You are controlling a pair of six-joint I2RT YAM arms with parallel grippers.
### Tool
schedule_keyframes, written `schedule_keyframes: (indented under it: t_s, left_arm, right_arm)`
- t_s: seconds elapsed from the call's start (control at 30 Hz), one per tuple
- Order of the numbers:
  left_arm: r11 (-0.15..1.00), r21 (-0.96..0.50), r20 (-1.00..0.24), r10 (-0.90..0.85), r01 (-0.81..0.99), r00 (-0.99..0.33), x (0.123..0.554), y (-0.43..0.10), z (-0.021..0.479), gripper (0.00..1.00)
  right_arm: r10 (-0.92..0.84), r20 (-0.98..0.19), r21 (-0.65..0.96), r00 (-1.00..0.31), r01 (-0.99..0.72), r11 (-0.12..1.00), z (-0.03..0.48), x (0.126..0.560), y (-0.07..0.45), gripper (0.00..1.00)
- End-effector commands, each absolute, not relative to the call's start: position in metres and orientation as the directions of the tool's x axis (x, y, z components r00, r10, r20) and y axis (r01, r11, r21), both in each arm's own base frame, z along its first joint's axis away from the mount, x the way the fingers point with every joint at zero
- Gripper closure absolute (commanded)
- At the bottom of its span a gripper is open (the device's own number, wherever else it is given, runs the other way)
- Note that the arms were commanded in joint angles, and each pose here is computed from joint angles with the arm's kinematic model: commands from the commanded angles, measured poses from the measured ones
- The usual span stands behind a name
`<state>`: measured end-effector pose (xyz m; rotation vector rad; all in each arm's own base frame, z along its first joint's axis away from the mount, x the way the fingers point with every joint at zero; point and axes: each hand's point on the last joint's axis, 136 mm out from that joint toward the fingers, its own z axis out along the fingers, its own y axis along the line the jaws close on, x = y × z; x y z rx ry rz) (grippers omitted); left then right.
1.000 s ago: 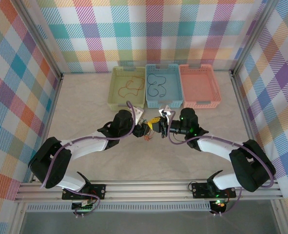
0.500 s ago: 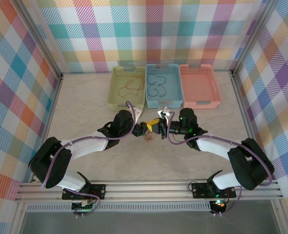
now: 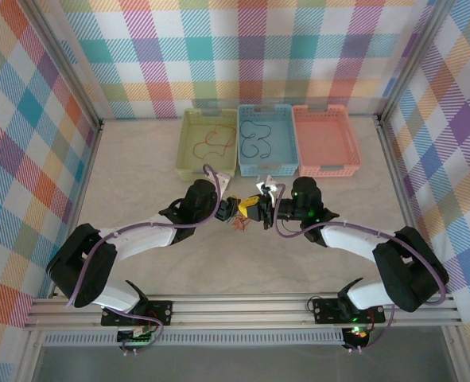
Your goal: Untangle the cables
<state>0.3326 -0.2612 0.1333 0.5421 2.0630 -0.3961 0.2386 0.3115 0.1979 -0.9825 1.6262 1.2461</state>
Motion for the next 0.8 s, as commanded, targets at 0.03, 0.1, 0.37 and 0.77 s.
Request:
schedule_keyframes:
  t_s: [0.03,0.1,0.37,0.77]
  left_arm:
    - [0.861,-0.076,-0.887,0.172,0.502,-0.429,0.339,-0.263,0.154,0.34]
    - [0.862,-0.077,-0.887,0.171,0.502,-0.430,0.339,-0.263,0.154,0.34]
    - [0.866,-0.075,-0.885,0.170,0.494,-0.433,0.340,-0.262,0.154,0.35]
    - [0.867,-0.075,-0.881,0.174,0.492,-0.440,0.341,-0.262,0.152,0.35]
  right_arm:
    - [-0.083,-0.959,0.261,-0.272,-0.958,0.118,0.217,0.223,0.315,1.00]
    - [-0.083,-0.960,0.258,-0.268,-0.960,0.110,0.218,0.220,0.315,1.00]
    - [-0.098,-0.958,0.263,-0.269,-0.963,0.065,0.227,0.208,0.315,1.00]
    - [-0.088,-0.966,0.237,-0.242,-0.969,0.062,0.246,0.188,0.301,1.00]
